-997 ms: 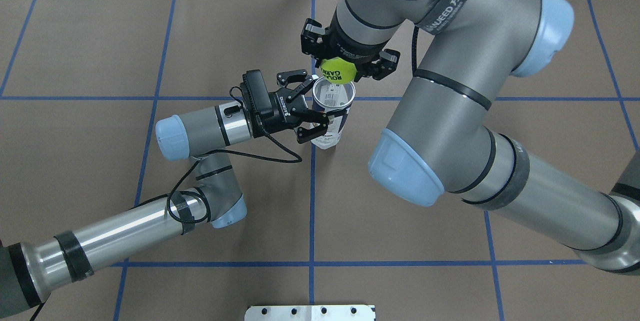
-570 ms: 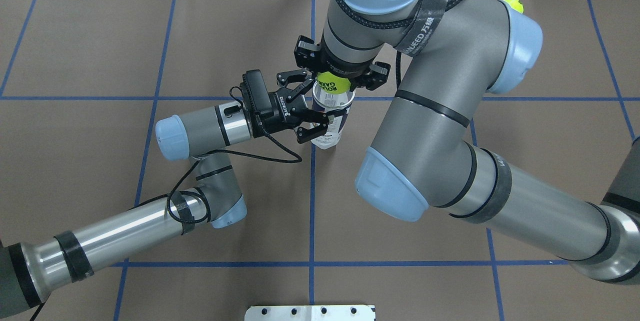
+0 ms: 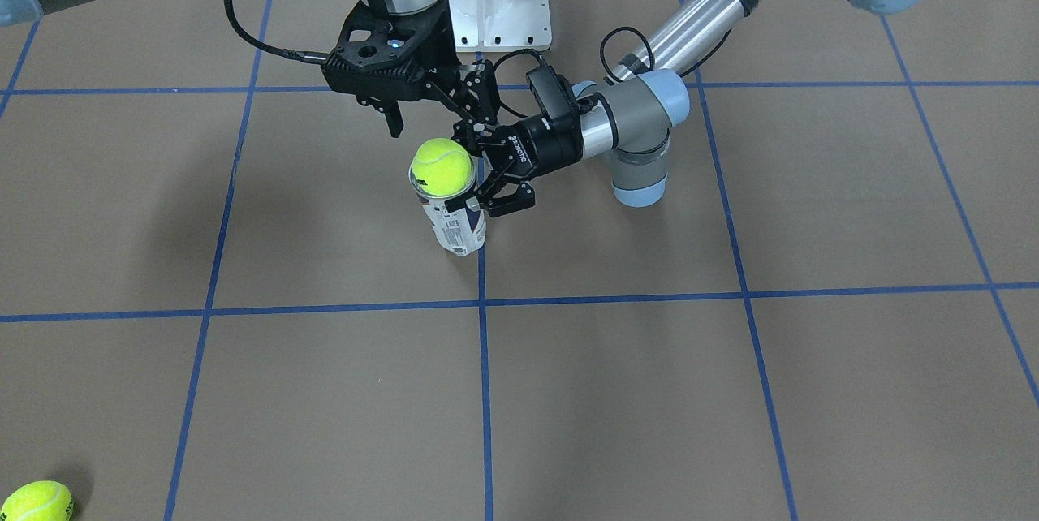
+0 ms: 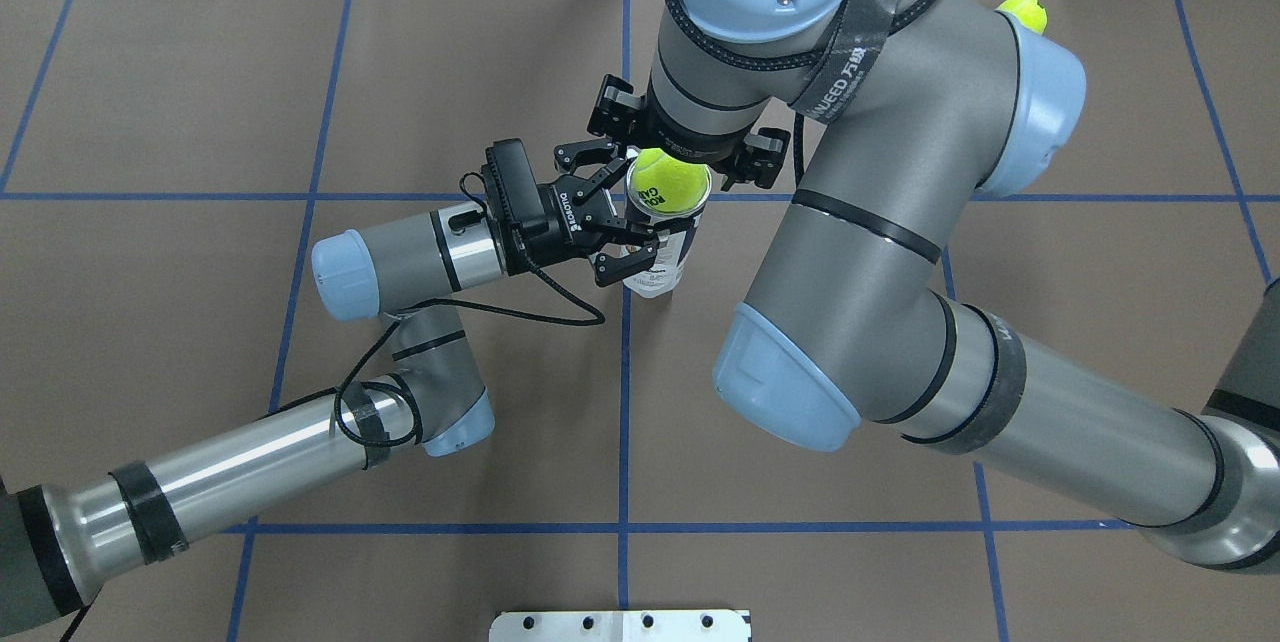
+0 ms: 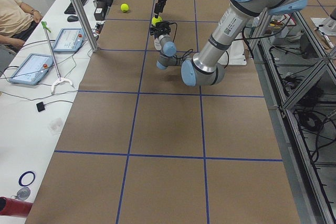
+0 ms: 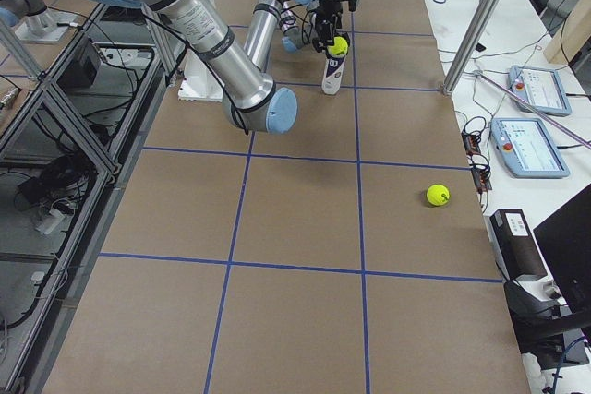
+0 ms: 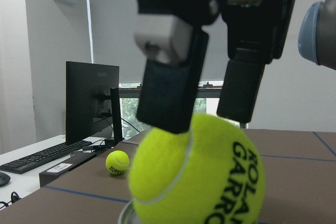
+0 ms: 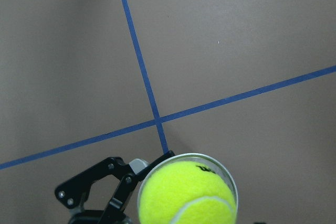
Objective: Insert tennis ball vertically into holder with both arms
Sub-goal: 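Carry the tennis ball with the right gripper above the held cup, then lower the ball into the cup mouth and push it down with the right gripper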
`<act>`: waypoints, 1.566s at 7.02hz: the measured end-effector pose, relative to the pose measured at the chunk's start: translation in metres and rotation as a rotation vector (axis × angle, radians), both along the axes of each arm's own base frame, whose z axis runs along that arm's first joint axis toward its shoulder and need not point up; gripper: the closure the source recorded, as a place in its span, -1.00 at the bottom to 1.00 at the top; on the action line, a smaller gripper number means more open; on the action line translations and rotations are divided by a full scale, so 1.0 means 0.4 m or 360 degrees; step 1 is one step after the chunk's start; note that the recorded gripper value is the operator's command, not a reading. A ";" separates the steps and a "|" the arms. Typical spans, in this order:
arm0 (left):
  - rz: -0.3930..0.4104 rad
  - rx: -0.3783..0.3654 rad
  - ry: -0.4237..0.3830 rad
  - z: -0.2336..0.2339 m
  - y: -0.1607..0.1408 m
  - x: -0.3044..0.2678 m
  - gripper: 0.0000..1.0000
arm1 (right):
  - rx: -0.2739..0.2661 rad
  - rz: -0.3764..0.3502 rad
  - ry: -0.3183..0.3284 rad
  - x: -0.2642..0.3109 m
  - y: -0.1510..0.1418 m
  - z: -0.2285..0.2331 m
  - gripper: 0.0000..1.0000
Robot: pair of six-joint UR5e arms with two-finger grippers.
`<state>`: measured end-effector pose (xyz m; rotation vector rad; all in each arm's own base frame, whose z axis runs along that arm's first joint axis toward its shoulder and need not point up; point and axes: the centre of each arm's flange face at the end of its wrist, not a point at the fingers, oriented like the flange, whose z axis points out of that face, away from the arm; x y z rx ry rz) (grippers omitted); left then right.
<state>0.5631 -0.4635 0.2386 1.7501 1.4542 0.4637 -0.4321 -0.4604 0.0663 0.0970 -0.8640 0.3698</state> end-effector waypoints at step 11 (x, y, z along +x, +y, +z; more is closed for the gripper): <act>-0.0032 -0.0001 -0.0004 0.002 -0.022 -0.022 -0.98 | 0.0018 0.0076 -0.0006 0.100 -0.057 0.003 -0.98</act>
